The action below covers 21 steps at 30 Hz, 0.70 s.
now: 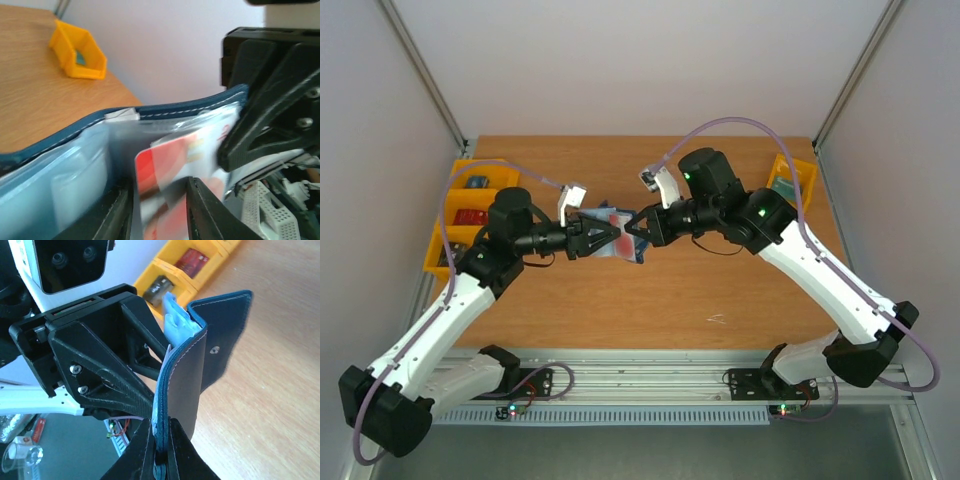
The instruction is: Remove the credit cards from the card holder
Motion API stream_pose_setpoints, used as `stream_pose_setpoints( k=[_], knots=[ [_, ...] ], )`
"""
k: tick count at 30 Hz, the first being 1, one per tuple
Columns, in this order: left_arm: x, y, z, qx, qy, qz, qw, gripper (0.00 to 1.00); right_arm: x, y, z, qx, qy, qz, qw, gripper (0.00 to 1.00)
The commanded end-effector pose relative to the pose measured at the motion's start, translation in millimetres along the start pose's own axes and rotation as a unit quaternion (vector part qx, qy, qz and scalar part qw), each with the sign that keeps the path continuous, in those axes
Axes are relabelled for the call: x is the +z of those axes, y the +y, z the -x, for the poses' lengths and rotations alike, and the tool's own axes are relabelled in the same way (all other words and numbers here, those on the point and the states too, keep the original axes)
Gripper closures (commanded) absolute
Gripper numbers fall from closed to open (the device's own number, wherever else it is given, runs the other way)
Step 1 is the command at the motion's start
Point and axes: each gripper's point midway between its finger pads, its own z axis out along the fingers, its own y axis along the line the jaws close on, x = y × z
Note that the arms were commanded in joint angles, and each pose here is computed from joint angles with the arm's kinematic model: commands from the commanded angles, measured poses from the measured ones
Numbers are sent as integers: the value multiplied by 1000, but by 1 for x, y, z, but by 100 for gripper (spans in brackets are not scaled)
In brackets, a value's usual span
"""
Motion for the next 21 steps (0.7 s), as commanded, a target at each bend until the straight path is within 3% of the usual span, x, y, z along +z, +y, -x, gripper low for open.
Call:
stream_pose_setpoints(
  k=[1,5,7,10,11,12,14,18,21],
  knots=[
    [-6,-45,15,68,-9,-94,993,73,-11,47,18,-83,-45,107,990,99],
    [-14,-79,20,110,-8,-157,981,83,-7,38,22,-83,-55,98,990,99],
    [-19,-91,21,120,-4,-176,977,97,-6,34,22,-81,-58,101,990,99],
    [-27,-102,17,119,11,-182,976,100,-7,29,20,-74,-62,109,989,99],
    [-28,-101,13,114,17,-179,977,100,-8,28,18,-74,-62,112,989,92],
    [-29,-100,13,111,16,-172,979,100,-10,28,15,-75,-63,114,989,76],
    [-30,-96,13,110,10,-155,982,100,-11,28,8,-80,-57,121,988,58],
    [-31,-88,18,114,-2,-137,984,100,-14,31,-8,-81,-44,139,986,48],
    [-32,-89,17,114,0,-140,984,100,-18,35,-15,-83,-46,155,983,51]
  ],
)
